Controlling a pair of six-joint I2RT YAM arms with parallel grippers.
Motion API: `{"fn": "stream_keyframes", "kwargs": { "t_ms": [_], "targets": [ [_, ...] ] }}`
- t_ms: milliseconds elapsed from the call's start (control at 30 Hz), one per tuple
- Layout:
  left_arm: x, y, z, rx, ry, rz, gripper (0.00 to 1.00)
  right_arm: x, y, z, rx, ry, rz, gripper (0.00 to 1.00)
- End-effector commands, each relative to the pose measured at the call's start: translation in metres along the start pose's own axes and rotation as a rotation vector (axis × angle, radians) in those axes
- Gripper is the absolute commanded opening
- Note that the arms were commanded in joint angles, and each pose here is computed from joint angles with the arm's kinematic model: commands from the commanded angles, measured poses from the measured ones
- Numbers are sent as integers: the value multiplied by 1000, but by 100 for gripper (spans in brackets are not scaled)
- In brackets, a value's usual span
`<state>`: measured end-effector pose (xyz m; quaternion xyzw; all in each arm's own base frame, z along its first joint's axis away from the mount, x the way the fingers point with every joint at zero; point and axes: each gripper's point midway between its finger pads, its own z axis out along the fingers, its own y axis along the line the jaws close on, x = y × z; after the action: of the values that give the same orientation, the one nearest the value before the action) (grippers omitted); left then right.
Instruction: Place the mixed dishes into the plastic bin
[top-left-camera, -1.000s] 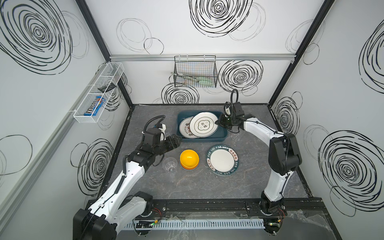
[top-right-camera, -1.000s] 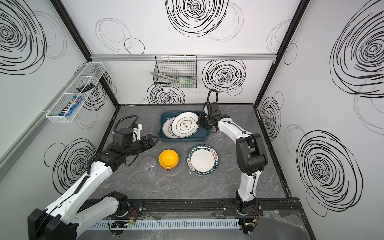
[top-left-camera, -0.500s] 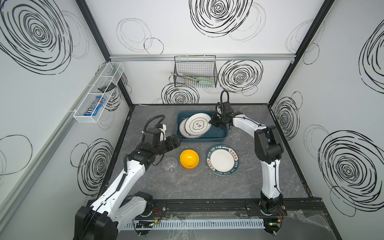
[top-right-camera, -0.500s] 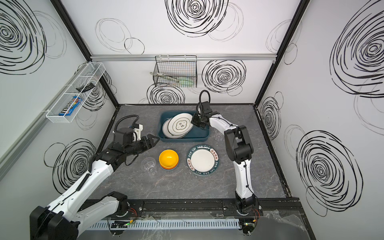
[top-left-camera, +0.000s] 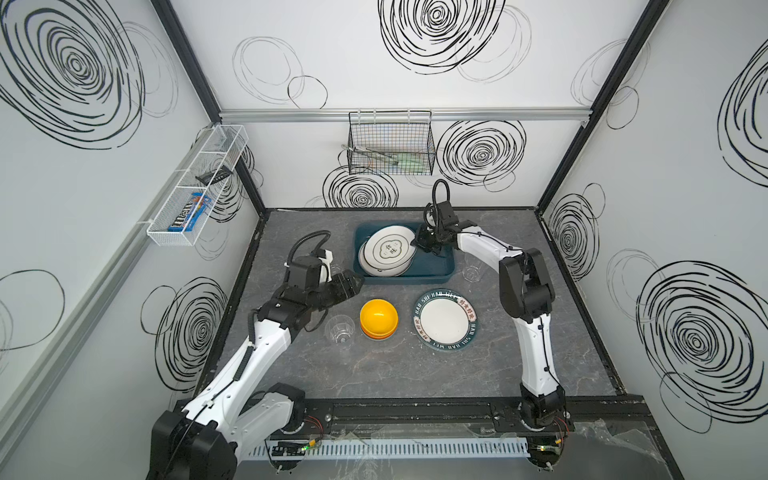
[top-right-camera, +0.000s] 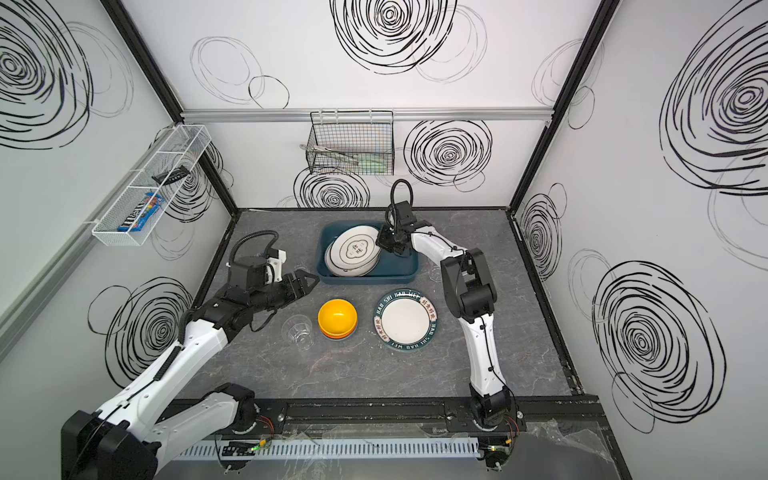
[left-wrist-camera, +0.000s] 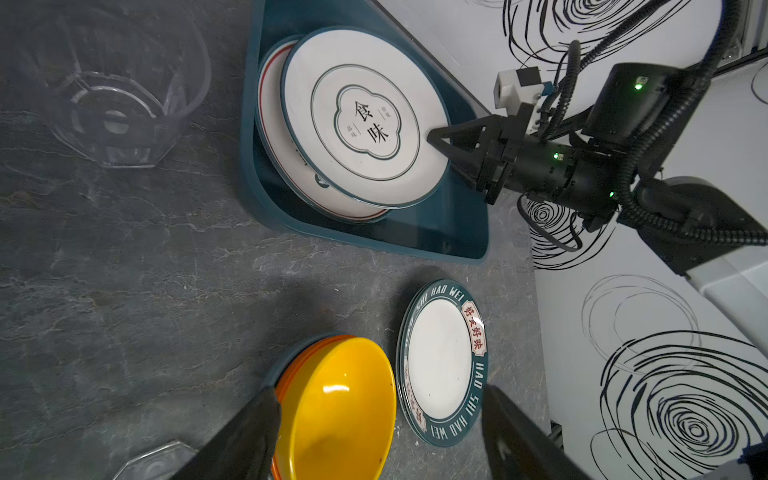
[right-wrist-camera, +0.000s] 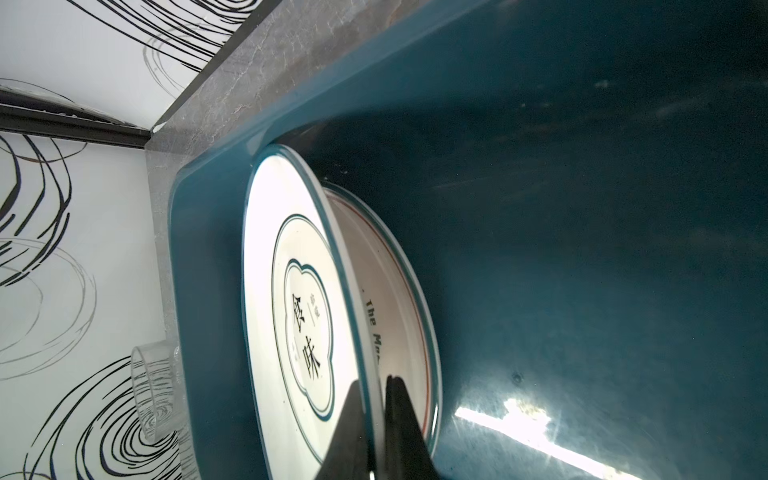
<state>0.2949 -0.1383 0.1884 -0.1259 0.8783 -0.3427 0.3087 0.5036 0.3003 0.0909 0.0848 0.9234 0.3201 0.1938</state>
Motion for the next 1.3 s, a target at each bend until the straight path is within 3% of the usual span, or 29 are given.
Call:
{"fn": "stream_keyframes", "kwargs": {
  "t_ms": [0,400,633,1267],
  "targets": [
    [-5,0,2,18,-21,13,80,-8,17,-2,-36,-19,-3,0],
    [-4,3,2,15,-20,6,80,-3,11,7,-11,-1,2,1],
    [-4,3,2,17,-22,0,79,3,4,10,18,13,2,19],
    [0,5,7,22,-12,-16,80,12,-16,15,103,35,-26,32]
  ]
}}
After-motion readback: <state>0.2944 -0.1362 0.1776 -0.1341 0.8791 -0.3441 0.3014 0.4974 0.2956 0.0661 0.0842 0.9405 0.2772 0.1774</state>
